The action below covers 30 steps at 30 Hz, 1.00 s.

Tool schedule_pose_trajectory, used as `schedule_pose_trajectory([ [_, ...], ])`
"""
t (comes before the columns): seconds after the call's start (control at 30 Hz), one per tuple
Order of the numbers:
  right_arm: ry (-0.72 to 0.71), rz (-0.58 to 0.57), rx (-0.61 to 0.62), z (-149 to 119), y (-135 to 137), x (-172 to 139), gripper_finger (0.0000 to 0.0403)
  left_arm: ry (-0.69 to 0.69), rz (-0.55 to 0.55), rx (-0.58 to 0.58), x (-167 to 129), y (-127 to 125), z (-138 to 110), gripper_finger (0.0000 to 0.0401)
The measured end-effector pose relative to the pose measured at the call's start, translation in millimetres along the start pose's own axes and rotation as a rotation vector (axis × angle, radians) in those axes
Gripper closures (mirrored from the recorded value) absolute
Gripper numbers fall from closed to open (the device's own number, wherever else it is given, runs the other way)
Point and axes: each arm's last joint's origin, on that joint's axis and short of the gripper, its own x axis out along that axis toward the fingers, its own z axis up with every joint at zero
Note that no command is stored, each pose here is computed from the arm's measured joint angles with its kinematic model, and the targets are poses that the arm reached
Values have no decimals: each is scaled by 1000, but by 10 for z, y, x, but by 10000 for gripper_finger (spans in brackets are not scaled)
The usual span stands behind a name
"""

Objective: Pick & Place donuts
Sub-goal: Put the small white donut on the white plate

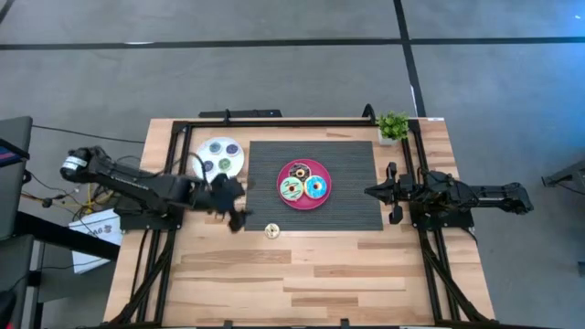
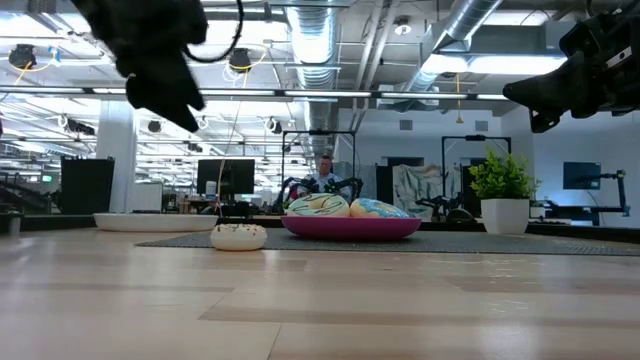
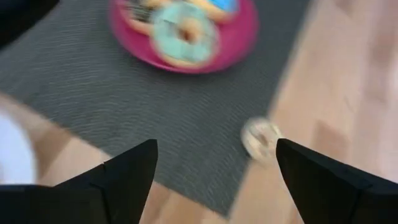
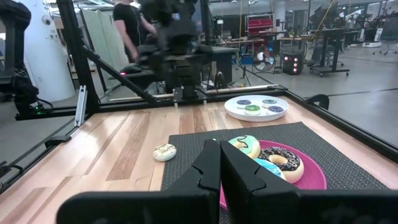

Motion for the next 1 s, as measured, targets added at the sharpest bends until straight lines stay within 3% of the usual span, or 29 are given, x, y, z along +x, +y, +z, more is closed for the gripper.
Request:
schedule_pose_trajectory([
  [0.17,0,0,0,-1,0,0,403,35,-75,199,0,-254,-176,79],
  [0.43,0,0,0,0,0,0,403,108,-78,233,468,-504,-360,79],
  [0.63,0,0,0,-1,0,0,403,37,-96,307,821,-663,-428,79],
  [1.0,0,0,0,0,0,0,403,53,-70,458,1049,-658,-513,79],
])
